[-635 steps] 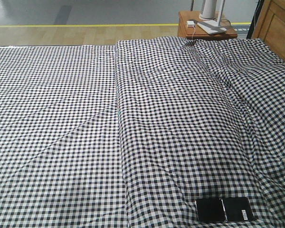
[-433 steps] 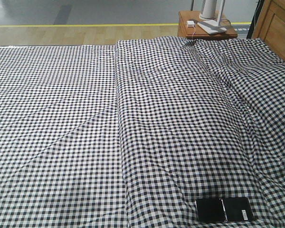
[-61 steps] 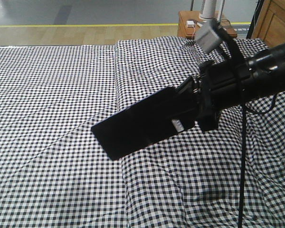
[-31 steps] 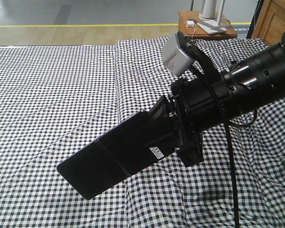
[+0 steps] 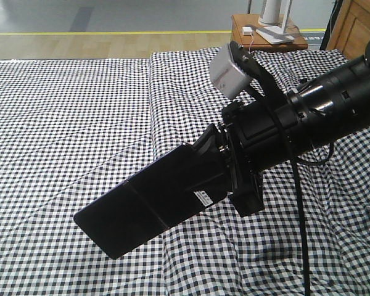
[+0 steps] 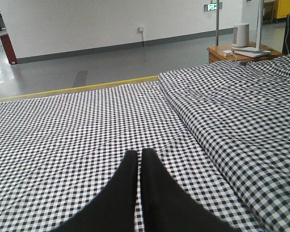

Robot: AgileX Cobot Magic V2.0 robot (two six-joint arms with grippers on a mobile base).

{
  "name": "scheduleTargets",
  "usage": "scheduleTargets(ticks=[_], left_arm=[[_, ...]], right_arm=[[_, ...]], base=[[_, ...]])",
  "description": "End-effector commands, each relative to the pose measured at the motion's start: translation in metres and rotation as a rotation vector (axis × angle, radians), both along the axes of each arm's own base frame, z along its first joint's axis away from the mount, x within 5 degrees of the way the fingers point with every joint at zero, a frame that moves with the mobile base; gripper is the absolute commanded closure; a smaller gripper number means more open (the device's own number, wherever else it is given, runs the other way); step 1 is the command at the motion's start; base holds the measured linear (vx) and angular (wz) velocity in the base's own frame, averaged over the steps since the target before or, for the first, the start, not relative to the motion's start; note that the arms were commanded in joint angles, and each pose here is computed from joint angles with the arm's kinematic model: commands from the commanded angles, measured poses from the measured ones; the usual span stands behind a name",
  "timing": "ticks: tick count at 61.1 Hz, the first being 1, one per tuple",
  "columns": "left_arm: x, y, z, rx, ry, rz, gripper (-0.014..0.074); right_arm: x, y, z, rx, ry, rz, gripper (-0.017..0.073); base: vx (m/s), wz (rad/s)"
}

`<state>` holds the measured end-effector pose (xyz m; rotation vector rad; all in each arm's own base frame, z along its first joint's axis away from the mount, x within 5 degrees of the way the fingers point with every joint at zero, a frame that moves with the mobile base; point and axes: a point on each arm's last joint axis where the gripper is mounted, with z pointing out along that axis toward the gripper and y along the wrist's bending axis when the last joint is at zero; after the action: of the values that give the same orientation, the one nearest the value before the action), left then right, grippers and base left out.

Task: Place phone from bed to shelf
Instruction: 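Hold the smartphone in the right gripper while the base turns away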

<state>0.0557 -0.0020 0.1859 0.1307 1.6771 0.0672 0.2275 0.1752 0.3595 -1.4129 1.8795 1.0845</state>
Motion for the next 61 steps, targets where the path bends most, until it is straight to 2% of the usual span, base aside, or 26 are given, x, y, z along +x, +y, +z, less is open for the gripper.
scheduleTargets(ticks=[1, 34, 61], left_arm=[[-0.0008, -0.0001, 0.0146, -0.018, -0.098, -0.001, 0.0592], [-0.0008, -0.0001, 0.0146, -0.018, -0.098, -0.001, 0.0592], [-0.0008, -0.0001, 0.0146, -0.018, -0.098, -0.001, 0.0592]], right_arm=[[-0.0139, -0.0011, 0.0225, 0.086, 0.003, 0.046, 0.0561], [-0.0137, -0.0011, 0.0226, 0.087, 0.002, 0.044, 0.0561], [-0.0138, -0.0011, 0.0225, 0.086, 0.002, 0.044, 0.0561]], base=[[0.0, 0.0], [-0.01, 0.05], [-0.09, 0.35]])
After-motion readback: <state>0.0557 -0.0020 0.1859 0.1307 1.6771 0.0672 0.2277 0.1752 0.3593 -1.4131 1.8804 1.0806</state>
